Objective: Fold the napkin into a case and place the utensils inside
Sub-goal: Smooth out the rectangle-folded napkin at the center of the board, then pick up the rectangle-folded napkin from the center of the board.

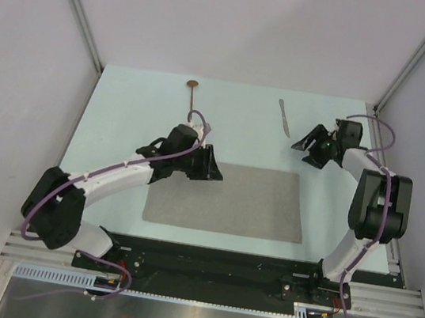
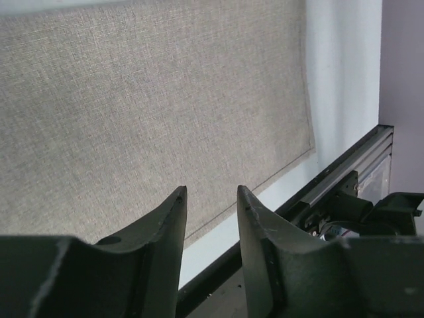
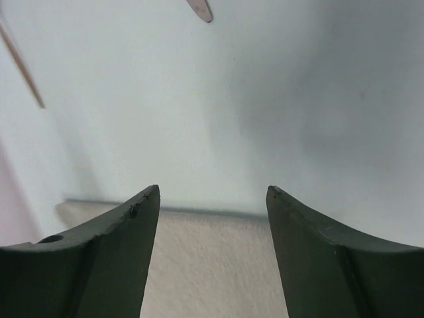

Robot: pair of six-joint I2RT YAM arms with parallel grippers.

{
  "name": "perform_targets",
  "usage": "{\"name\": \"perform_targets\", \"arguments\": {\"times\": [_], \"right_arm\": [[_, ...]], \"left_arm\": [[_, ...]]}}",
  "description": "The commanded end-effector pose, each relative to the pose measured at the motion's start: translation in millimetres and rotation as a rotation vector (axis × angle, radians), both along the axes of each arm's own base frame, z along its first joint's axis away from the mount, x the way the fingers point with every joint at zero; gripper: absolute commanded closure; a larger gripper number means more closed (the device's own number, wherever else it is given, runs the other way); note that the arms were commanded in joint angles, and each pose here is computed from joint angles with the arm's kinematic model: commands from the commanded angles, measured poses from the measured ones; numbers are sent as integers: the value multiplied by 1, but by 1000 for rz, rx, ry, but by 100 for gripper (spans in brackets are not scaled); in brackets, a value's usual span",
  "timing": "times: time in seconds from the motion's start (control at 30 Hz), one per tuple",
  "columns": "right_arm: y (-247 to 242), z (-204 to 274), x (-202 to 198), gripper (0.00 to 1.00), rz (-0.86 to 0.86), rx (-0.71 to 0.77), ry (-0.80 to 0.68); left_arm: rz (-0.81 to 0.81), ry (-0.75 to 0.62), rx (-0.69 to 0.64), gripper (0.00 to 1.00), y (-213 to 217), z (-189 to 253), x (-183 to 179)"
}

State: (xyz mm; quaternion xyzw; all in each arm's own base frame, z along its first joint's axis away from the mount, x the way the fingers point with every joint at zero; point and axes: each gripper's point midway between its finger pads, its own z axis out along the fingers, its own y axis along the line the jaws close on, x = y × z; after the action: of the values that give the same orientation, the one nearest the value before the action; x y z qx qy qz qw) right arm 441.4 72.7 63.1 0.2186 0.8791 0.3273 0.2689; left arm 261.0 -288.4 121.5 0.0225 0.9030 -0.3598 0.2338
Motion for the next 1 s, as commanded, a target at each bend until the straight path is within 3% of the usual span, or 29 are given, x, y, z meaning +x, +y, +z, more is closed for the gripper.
{"name": "perform_targets", "arguments": {"times": [0.0,0.13,0.17,0.2,0.33,0.5,0.67,0.87,0.97], "right_arm": [[-27,11,-74,28,24,-495,249],[-24,-1,-127,24,75,-669,344],[-21,-4,-132,20,82,-694,333],[-18,-17,-151,18,112,-711,358],[-14,-23,-161,12,102,-684,286],[-14,-27,-162,12,111,-678,252],[0,-50,-170,26,145,-634,322],[4,-61,-178,33,154,-629,337],[11,-65,-178,46,181,-618,325]], "left_arm": [[-35,-107,58,55,15,20,-3],[-35,-102,97,40,25,27,-6],[-36,-109,105,32,28,29,-6],[-20,-113,122,31,34,33,-4],[-3,-148,150,30,48,41,-3],[3,-135,156,30,60,37,-9],[19,-116,128,31,65,35,-15],[74,-116,106,32,86,43,-9],[89,-114,95,31,93,47,-7]]}}
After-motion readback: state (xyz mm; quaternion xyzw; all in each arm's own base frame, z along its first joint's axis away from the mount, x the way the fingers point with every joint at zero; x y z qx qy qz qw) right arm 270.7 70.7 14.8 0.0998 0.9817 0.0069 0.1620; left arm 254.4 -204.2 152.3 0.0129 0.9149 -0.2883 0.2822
